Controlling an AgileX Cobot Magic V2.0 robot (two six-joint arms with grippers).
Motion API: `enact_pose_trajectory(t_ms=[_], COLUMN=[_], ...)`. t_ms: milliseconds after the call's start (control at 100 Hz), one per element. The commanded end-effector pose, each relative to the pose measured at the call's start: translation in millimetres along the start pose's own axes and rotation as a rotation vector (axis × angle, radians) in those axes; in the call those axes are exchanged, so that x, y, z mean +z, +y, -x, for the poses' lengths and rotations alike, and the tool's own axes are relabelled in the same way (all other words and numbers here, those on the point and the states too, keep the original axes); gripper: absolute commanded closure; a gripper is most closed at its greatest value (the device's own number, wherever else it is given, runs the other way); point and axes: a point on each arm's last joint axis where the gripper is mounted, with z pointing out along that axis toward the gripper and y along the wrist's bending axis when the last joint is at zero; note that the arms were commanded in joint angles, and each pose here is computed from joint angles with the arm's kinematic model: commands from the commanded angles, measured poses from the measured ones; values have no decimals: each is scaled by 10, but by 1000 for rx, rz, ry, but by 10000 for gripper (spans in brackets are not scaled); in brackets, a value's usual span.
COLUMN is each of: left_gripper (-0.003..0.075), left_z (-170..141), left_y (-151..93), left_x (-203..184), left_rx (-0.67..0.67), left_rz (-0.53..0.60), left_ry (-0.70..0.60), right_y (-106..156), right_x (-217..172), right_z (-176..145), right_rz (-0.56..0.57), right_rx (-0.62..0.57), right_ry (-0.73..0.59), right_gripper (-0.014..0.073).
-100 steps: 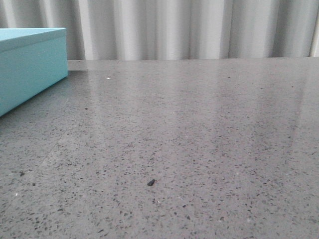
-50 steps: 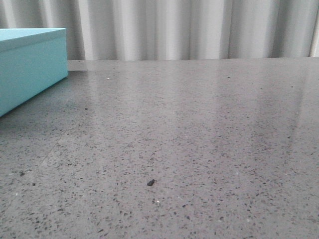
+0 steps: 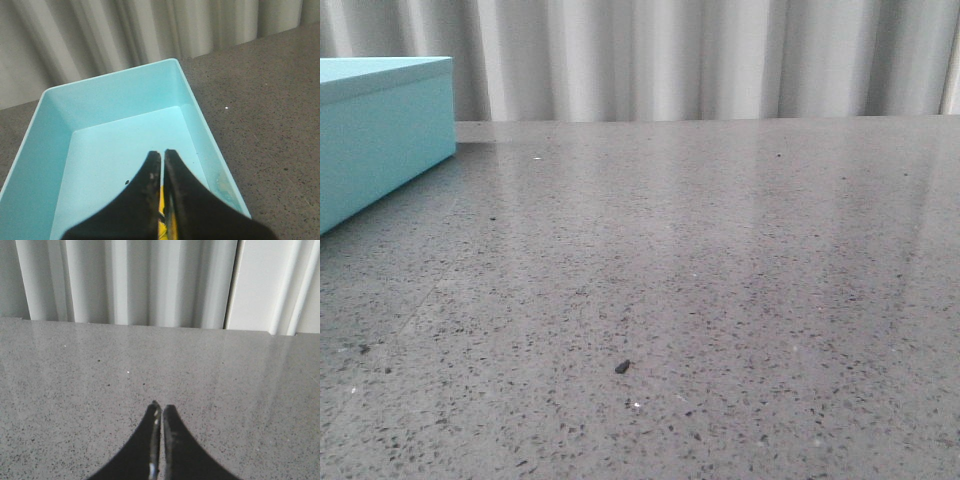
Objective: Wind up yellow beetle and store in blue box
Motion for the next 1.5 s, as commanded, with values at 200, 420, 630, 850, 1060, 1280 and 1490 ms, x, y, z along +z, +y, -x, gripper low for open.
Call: enact_pose_trajectory(t_ms=[200,420,630,850,1060,1280,1490], left_gripper=[741,741,741,741,741,741,741], left_z=[-259,-454,-461,-461,-461,-477,-559], left_y=[-73,-132,-150,-154,-153,-183,-143], left_x=[-273,-333,-333,-333,-333,-366,-420], left_rx=[-72,-83,-79,-79,-79,-74,-48], left_rz=[84,81,57,52,53,28,102], left_ry=[-195,-207,-205,-205,-205,-227,-328], right_y=[-7,-7,-7,-7,-7,-7,-7], right_x=[-6,-6,-6,-6,-6,-6,-6], right_z=[129,125,125,125,125,125,125], right_rz=[-4,-4,-4,-4,-4,-4,-4], right_rx=[-22,-22,-22,-22,-22,-22,-22], right_ry=[-88,-84,-84,-84,-84,-84,-84], right_gripper=[638,638,638,638,638,638,638])
